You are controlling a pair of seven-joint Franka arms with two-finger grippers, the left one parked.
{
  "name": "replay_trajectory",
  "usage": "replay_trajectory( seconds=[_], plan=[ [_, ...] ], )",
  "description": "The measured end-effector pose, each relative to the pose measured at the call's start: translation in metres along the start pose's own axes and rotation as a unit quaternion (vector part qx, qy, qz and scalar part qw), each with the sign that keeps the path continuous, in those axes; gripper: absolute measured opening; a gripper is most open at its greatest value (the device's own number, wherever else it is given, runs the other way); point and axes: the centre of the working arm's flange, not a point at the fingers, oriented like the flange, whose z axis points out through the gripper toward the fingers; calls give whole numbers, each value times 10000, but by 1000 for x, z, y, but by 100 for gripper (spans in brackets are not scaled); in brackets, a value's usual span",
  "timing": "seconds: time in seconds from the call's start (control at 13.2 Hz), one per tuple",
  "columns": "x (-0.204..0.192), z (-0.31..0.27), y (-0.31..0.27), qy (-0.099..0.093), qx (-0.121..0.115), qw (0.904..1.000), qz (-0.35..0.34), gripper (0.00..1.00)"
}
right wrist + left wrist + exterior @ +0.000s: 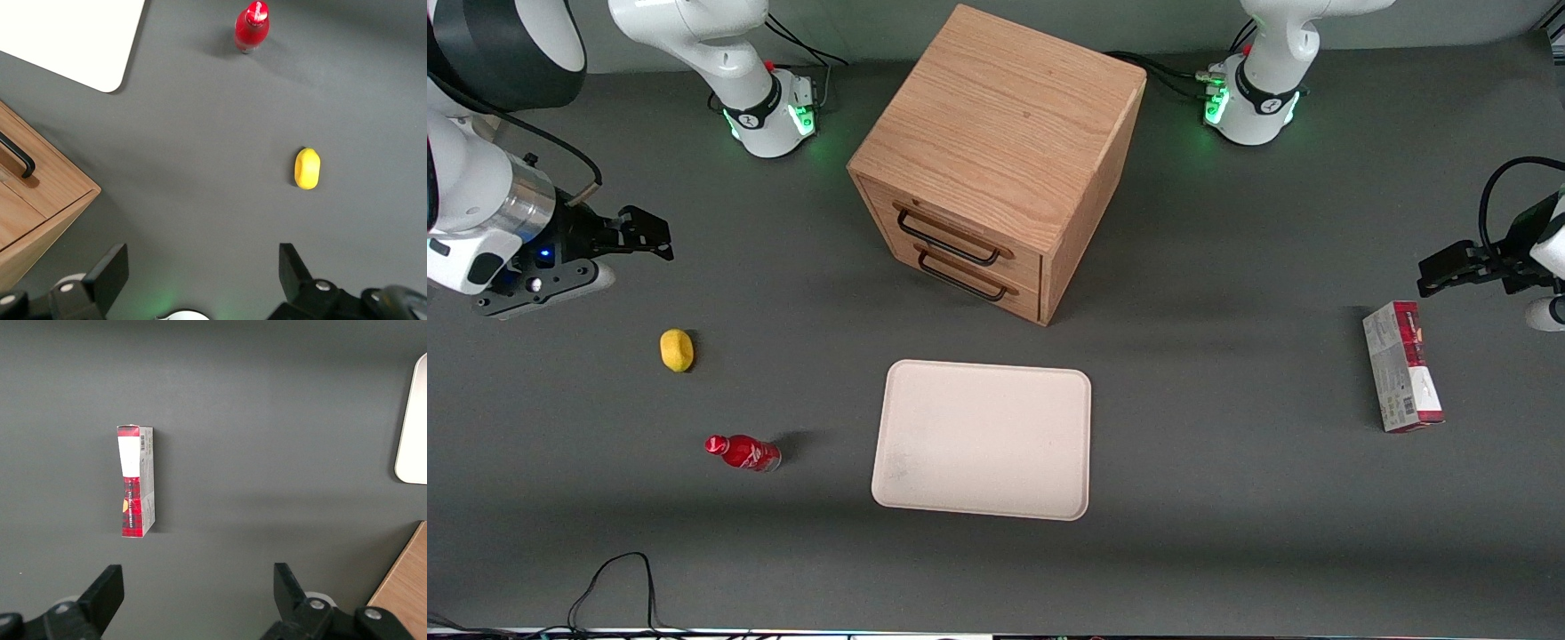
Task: Place coke bottle on tray
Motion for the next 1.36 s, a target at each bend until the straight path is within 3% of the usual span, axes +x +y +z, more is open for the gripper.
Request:
replay_trajectory(
  seconds=[0.83,1.14,1.36],
  plan=[
    [7,-10,3,-14,1,10000,13,100],
    [56,-26,7,-105,-2,9998,156,100],
    [109,-3,8,-91,-21,9995,294,100]
  ],
)
